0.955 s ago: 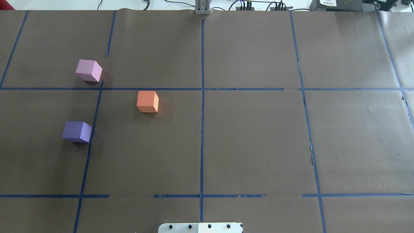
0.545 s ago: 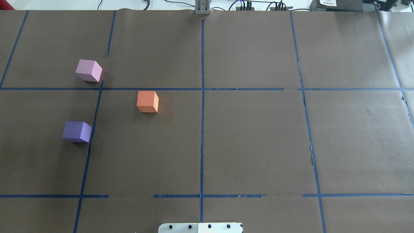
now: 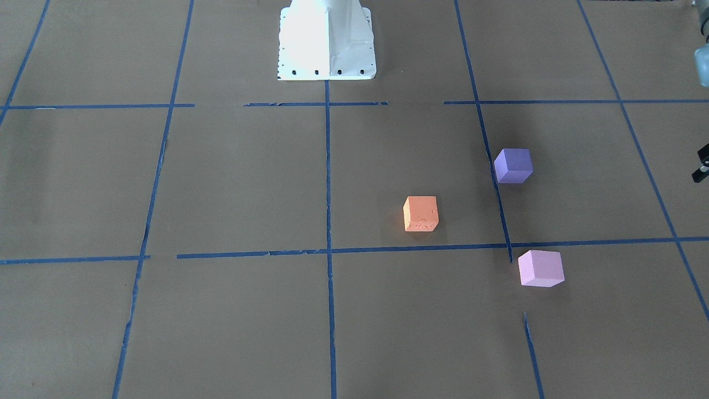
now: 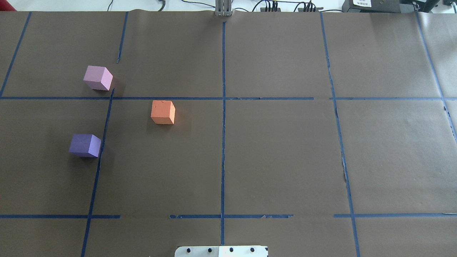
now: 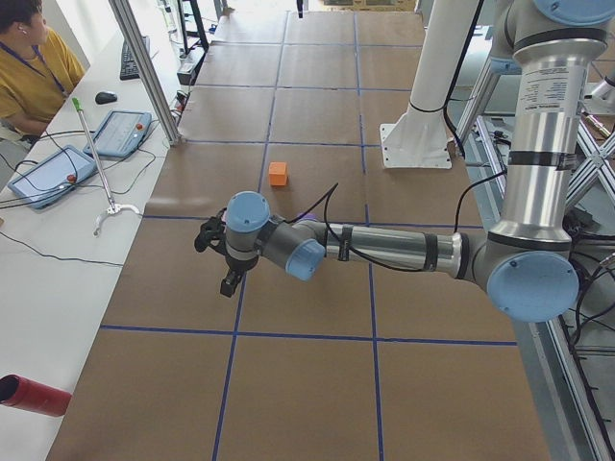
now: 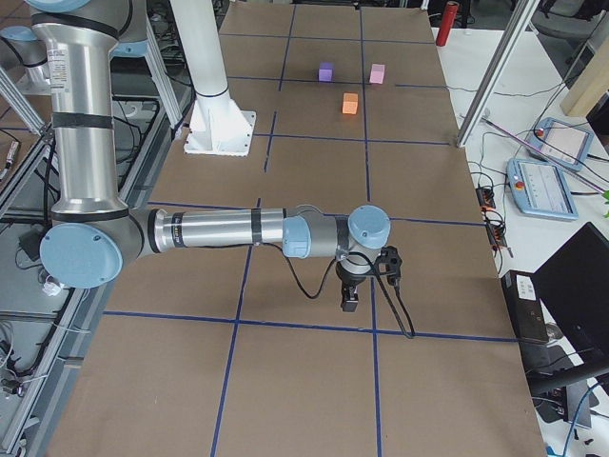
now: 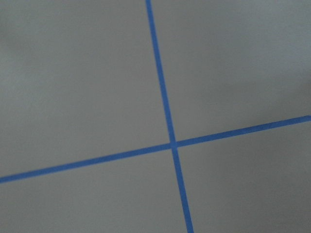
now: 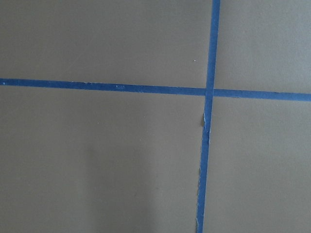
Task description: Arrange blocks in a line
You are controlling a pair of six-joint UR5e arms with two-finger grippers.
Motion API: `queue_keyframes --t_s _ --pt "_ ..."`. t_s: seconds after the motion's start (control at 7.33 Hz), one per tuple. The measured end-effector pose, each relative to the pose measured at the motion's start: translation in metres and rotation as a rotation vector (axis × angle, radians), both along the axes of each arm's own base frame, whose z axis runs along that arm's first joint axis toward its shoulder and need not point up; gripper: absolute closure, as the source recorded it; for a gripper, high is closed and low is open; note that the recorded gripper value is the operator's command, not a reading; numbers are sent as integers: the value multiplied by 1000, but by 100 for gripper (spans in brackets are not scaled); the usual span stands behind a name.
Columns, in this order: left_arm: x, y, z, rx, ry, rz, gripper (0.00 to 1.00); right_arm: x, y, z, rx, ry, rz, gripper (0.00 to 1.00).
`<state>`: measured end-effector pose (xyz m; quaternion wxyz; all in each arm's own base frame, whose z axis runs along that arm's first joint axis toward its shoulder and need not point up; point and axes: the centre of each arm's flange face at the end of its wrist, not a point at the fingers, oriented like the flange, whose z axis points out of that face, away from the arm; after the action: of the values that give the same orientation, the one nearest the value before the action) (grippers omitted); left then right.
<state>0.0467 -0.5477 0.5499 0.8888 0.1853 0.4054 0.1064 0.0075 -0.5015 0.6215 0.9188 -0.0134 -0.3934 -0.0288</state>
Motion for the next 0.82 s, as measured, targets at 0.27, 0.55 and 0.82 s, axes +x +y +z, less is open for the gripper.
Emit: queue_keyframes --t_s 0.27,0.55,0.82 --pt "94 -27 -81 -29 79 9 0 0 0 0 1 0 0 0" --pt "206 -38 -158 -155 104 -25 0 0 0 0 1 0 0 0" --pt "309 -21 -227 -284 94 -62 0 0 0 -1 1 0 0 0"
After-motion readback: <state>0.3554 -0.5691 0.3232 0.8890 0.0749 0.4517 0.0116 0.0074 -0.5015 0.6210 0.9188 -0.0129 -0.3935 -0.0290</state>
